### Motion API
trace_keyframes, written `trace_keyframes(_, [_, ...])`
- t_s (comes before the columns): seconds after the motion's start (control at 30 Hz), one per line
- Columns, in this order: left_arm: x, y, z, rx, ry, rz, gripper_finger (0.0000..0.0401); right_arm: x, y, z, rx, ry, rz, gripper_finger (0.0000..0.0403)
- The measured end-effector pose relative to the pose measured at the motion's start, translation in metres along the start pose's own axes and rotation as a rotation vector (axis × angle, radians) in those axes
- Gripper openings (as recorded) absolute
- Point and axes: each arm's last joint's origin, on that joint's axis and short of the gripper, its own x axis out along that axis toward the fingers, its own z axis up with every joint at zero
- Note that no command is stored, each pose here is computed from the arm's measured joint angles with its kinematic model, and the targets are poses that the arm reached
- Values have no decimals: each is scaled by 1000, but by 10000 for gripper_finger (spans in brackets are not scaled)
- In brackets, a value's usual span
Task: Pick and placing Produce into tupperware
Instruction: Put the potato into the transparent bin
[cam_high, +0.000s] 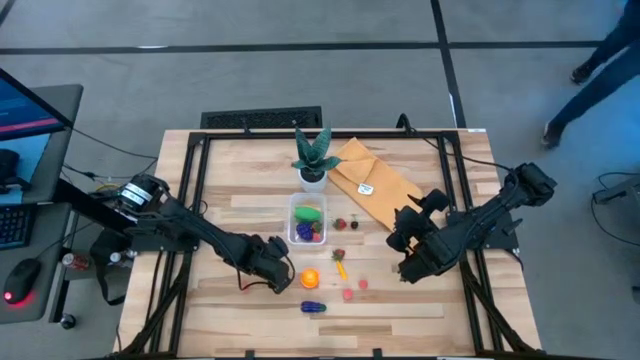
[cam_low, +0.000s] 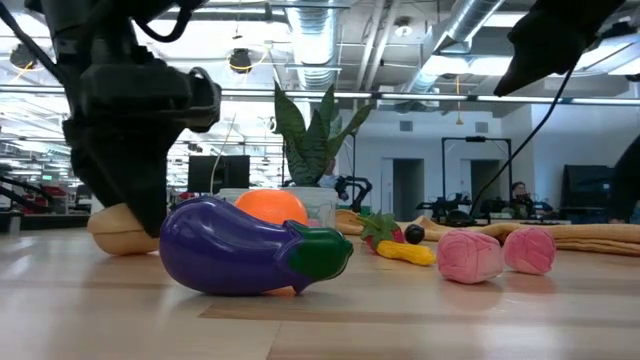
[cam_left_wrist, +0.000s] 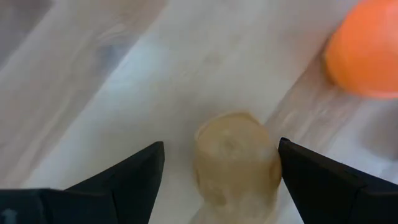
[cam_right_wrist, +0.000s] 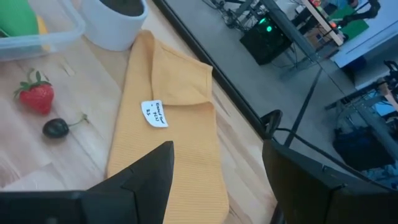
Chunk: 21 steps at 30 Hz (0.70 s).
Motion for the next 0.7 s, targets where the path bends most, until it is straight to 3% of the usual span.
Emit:
trace_keyframes(0.53, [0, 5, -2, 8, 20, 54, 299, 0, 0, 0, 3, -1, 2, 240])
trace_keyframes(0.7, [-1, 5, -2, 8, 21, 56, 271, 0, 0, 0, 2, 0, 2, 240])
